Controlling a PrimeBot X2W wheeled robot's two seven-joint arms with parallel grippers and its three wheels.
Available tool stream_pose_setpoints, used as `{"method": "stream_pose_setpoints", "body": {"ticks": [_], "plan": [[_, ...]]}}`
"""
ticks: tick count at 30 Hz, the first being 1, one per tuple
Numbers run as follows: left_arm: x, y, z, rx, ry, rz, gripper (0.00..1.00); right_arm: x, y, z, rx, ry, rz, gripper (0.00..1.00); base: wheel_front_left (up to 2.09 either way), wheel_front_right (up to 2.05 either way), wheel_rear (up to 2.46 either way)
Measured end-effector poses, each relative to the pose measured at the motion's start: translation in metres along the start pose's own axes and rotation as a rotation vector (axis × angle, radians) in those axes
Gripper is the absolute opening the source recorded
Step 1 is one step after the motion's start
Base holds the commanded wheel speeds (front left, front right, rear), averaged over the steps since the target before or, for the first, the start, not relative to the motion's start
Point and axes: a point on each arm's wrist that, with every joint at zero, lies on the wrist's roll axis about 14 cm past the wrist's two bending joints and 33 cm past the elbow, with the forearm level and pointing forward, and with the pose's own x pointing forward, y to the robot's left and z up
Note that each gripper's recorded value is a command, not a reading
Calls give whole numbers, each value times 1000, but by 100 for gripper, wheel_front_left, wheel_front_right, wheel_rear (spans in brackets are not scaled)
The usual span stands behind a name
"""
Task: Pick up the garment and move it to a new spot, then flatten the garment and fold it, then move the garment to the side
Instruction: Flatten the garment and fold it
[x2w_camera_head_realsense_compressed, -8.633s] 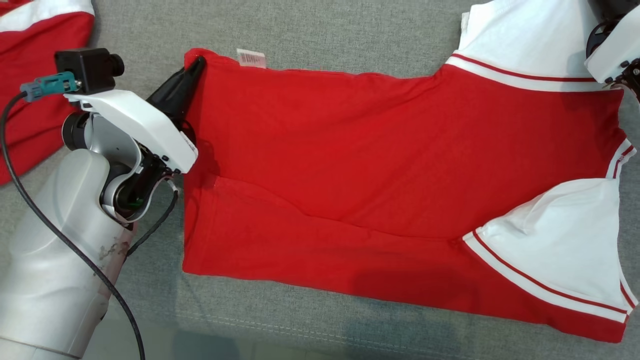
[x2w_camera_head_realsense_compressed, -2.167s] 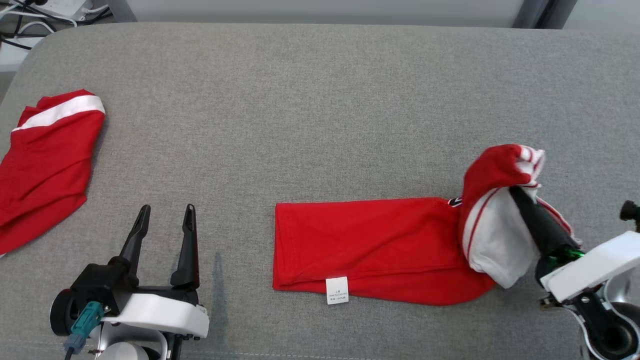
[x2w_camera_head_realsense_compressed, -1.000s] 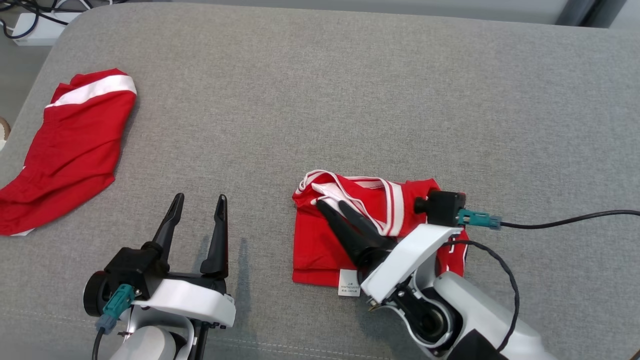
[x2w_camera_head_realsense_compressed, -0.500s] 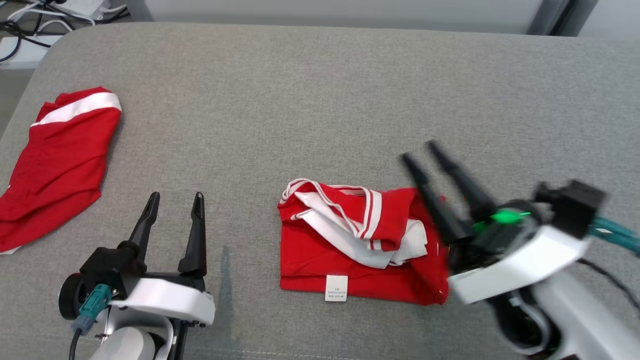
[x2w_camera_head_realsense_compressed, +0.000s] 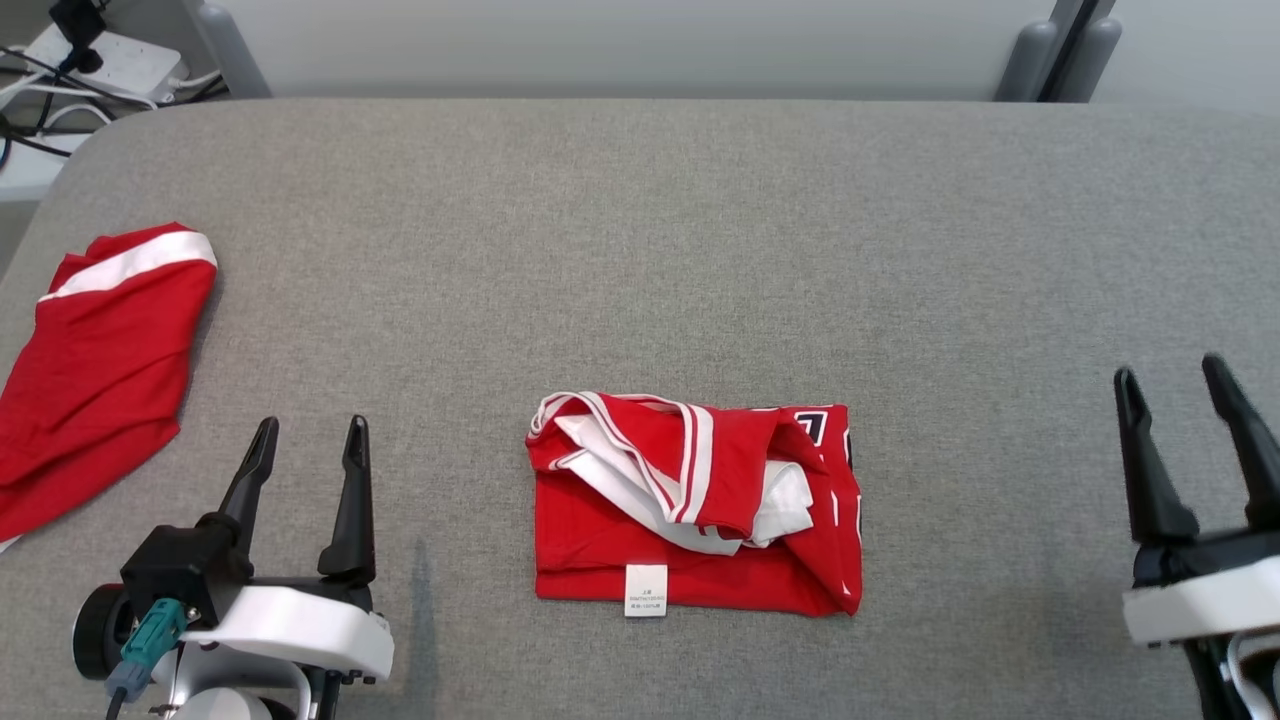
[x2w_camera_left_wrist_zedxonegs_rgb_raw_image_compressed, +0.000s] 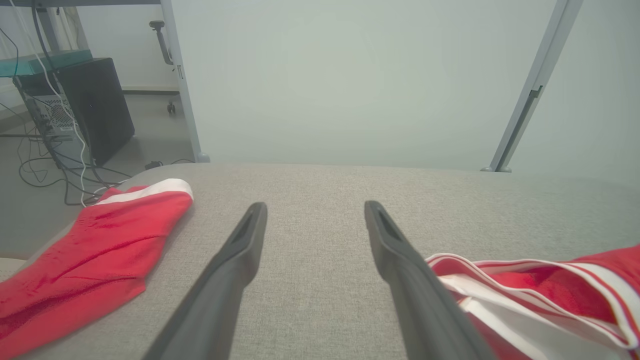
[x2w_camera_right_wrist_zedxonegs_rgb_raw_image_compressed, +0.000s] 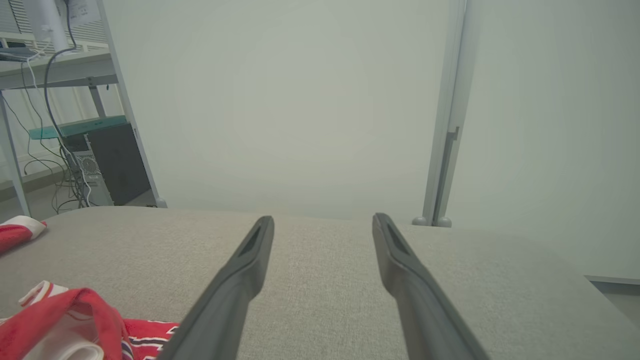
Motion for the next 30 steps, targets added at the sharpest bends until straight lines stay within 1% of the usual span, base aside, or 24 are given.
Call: {"method": "stream_pose_setpoints", "body": {"ticks": [4,9,19,30], "plan": [[-7,2,2,3,-4,11,100,-23,-8,-23,-1,79,-46,100,0,0,0],[-20,8,-2,8,13,28,100,-40,-10,-33,23,111,-83,100,0,0,0],[-28,15,-8,8,34,52,100,-45,-7,-41,44,134,-93,100,0,0,0],[-26,15,-11,6,45,55,100,-39,-2,-45,49,147,-70,100,0,0,0]]}}
